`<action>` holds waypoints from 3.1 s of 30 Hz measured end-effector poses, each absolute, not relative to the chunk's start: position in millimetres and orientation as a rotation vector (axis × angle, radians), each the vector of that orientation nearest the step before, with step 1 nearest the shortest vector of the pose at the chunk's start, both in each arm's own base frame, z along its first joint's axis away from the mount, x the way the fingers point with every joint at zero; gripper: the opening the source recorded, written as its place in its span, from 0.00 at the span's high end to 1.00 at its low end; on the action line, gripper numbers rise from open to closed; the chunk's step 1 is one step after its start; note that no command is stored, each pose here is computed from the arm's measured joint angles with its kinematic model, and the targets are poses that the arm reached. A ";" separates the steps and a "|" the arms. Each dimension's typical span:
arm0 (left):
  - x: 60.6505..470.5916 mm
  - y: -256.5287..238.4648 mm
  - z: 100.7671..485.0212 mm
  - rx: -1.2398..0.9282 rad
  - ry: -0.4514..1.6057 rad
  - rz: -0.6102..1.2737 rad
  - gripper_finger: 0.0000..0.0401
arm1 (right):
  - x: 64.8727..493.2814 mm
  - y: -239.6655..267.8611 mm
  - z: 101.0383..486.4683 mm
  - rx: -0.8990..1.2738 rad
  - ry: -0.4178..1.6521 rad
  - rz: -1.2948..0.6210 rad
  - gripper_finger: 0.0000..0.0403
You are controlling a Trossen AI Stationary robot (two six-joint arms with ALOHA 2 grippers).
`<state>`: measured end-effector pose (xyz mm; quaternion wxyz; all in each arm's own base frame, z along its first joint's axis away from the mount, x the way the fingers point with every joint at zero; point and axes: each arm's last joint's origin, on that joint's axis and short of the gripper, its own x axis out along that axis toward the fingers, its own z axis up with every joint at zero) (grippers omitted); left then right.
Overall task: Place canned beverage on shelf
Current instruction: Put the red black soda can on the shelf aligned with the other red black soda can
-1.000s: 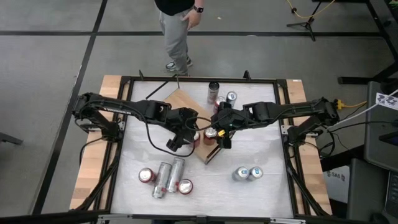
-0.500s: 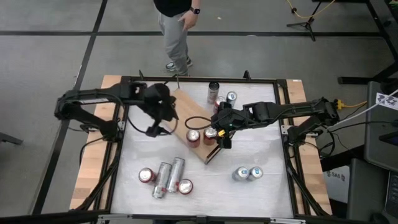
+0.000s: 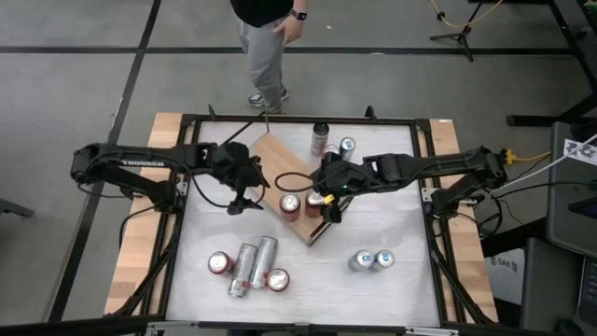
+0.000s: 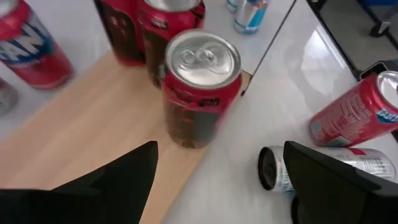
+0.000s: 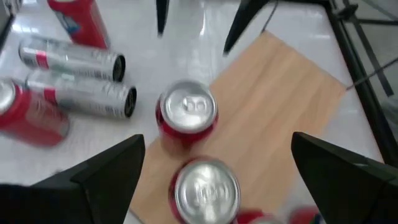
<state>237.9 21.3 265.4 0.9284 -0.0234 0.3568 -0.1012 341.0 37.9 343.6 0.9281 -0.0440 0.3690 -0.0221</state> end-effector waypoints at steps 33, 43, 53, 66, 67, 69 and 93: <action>271.8 -6.1 223.1 0.070 0.807 0.188 0.53 | 383.8 39.2 297.0 -0.154 0.786 -0.175 0.02; 280.4 -6.6 225.8 0.056 0.725 0.184 0.55 | 384.1 41.7 295.6 -0.120 0.797 -0.095 0.02; 283.9 -8.8 229.9 0.047 0.670 0.171 0.55 | 384.0 41.9 295.6 -0.117 0.798 -0.086 0.02; 291.1 -9.2 228.8 0.036 0.622 0.172 0.55 | 383.8 41.9 313.2 -0.114 0.779 -0.086 0.02; 292.6 -9.5 227.1 0.033 0.624 0.166 0.55 | 383.6 41.9 315.0 -0.114 0.780 -0.086 0.02; 296.4 -10.2 222.0 0.029 0.631 0.154 0.55 | 383.5 41.8 318.4 -0.113 0.776 -0.086 0.02; 304.9 -23.5 208.0 0.023 0.648 0.123 0.55 | 380.7 41.7 323.2 -0.115 0.803 -0.078 0.02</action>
